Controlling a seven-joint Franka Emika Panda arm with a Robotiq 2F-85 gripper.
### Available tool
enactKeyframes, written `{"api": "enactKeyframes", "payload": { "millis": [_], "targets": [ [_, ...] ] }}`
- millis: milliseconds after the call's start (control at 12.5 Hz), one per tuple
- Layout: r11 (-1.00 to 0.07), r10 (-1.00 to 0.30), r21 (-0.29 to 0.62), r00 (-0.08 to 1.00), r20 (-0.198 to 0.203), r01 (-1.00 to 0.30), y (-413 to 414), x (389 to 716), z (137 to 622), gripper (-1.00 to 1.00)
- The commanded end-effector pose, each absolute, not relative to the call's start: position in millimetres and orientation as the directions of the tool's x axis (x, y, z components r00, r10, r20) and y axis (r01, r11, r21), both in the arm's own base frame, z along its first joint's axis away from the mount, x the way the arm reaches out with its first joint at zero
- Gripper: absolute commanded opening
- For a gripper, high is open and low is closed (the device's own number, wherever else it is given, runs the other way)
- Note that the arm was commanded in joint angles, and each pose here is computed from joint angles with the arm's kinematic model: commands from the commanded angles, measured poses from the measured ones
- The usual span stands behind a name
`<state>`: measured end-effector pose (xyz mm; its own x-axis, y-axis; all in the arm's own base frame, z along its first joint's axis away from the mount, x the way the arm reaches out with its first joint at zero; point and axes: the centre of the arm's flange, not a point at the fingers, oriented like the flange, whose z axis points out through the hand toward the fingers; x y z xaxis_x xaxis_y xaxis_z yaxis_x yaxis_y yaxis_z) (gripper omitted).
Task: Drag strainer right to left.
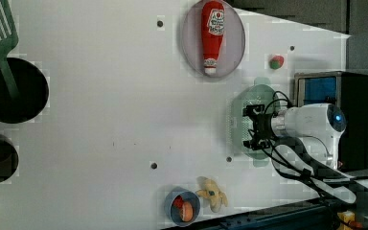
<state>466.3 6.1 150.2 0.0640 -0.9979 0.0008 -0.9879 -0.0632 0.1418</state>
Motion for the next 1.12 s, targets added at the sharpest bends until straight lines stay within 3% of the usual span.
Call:
{"api": "enactKeyframes", "payload": {
  "millis": [80,320,1120],
  "targets": [
    [-0.039,-0.999,0.091,0.039,0.007,-0.995,55,476,165,1.00],
    [-0.093,-0.996,0.084,0.093,0.006,-0.992,90,473,166,1.00],
    [-0.110,-0.994,0.061,0.111,0.014,-0.992,220,471,152,1.00]
  ]
}}
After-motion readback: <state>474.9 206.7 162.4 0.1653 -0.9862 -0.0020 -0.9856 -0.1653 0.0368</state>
